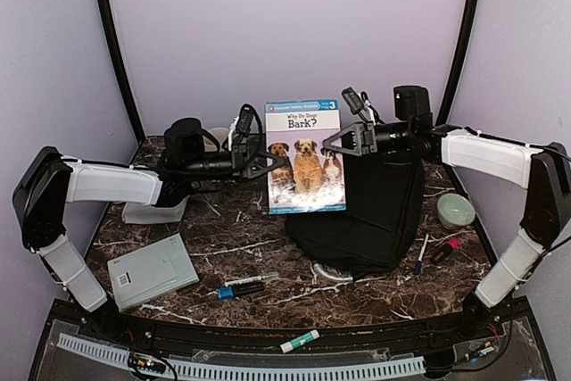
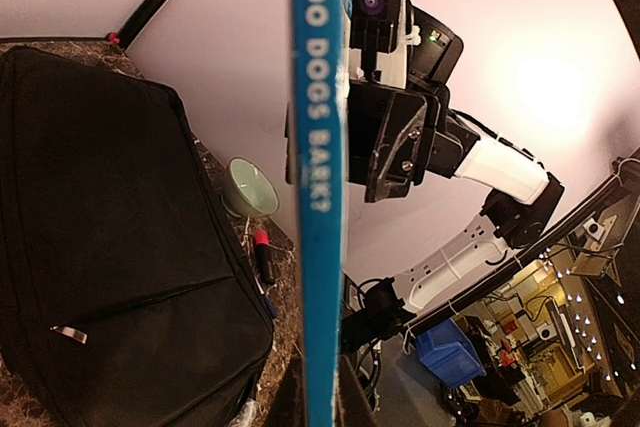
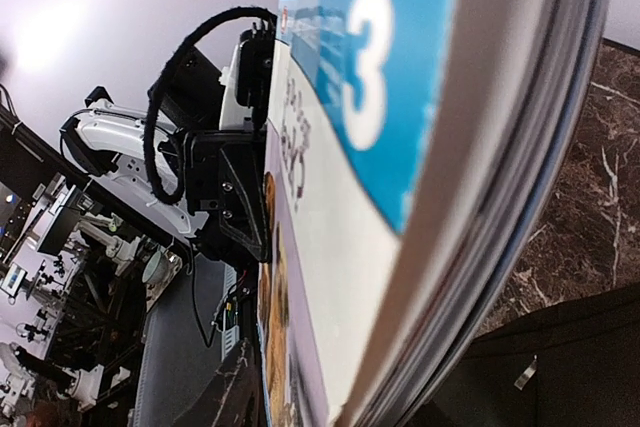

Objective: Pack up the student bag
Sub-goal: Pick up the book from the center of the board.

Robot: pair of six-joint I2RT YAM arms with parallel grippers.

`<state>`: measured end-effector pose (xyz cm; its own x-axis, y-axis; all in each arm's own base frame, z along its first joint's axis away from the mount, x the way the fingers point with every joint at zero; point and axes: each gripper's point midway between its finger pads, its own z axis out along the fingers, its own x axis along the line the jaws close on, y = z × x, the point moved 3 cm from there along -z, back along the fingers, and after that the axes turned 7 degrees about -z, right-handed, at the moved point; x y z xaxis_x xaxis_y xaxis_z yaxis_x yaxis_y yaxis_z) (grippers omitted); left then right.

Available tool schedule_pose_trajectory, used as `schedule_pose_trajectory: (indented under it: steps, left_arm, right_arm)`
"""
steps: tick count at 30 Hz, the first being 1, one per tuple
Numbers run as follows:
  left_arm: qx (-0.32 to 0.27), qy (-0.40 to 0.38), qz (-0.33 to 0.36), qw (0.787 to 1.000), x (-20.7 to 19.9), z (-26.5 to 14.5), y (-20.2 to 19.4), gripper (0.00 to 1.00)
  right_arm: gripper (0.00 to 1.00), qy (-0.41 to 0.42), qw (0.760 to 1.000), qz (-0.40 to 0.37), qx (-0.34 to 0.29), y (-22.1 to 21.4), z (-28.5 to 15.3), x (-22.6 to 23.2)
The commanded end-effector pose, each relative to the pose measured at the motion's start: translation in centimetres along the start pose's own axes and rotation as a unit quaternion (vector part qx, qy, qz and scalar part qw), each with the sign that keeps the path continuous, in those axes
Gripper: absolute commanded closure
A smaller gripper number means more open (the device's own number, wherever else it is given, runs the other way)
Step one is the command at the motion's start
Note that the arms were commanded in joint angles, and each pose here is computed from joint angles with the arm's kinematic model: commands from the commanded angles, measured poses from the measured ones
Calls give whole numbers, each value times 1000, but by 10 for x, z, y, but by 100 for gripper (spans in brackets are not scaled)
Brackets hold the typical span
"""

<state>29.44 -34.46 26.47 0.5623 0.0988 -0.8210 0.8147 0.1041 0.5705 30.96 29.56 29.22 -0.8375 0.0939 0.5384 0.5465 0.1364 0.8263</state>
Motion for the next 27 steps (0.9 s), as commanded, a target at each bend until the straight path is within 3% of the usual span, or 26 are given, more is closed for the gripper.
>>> schedule_pose_trajectory:
  steps: [1, 6, 19, 21, 24, 27]
  left_arm:
    - [-14, -27, 40, 999, -21, 2, 12, 100]
    - [-24, -28, 46, 998, -25, 0, 15, 100]
    - [-30, 45, 44, 998, 0, -1, 14, 100]
    - [-25, 74, 43, 996, 11, -1, 11, 93]
    - [-8, 116, 47, 992, 26, -1, 8, 66]
    - [15, 145, 77, 986, 34, 1, 2, 58]
  right_arm:
    - [64, 12, 1000, 4, 5, -4, 5, -3]
    - [67, 10, 999, 24, 18, -19, 10, -10]
    - [100, 29, 1000, 9, 5, -13, 4, 3]
    - [100, 28, 1000, -4, -10, -4, -11, 11]
    - [100, 6, 1000, -7, -28, -2, -35, 8]
    - [100, -44, 998, -17, -46, 1, -70, -5]
